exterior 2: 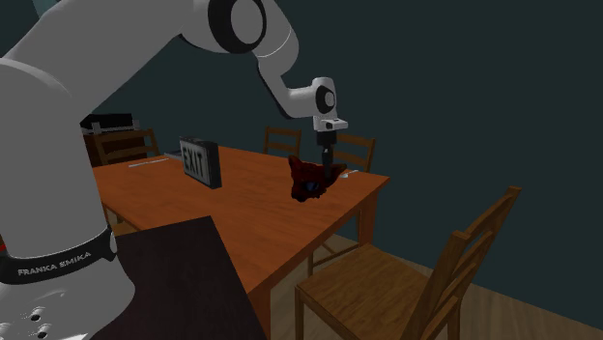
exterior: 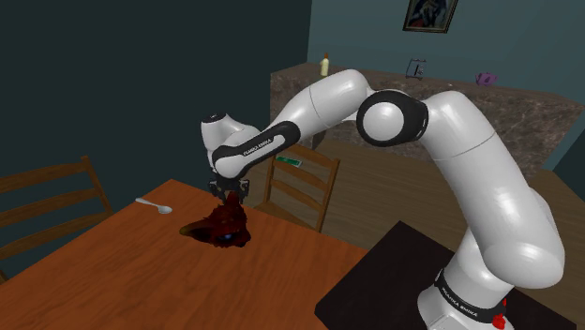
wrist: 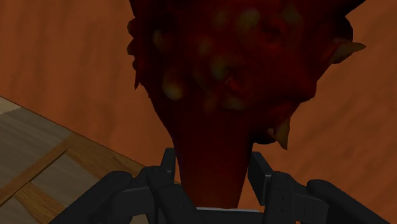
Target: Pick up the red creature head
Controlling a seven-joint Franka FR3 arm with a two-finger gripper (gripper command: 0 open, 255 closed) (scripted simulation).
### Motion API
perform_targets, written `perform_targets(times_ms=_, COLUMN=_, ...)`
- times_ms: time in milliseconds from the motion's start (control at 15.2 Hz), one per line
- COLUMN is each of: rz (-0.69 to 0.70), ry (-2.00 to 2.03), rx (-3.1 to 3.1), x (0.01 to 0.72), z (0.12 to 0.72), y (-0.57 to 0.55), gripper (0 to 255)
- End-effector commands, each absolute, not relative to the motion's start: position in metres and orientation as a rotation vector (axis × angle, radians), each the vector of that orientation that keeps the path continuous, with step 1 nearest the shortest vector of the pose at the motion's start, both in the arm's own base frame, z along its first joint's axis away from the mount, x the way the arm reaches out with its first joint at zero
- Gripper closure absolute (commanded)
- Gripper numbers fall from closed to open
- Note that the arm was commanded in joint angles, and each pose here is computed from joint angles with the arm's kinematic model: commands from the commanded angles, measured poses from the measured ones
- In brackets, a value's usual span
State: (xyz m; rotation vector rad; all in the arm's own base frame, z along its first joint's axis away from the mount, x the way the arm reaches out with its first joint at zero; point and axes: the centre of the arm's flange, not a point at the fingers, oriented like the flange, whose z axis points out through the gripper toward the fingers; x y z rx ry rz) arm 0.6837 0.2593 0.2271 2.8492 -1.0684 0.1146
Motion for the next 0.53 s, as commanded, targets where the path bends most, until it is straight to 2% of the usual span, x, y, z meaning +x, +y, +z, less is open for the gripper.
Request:
perform_targets(times_ms=0, rz=0.112, ry=-1.066, rx=2.849, x=0.683, z=0.227, y=0.260, gripper=255)
perform_targets(times_ms=462, rz=0.112, ry=-1.066, rx=2.849, x=0.684, z=0.248, y=0.260, gripper=255)
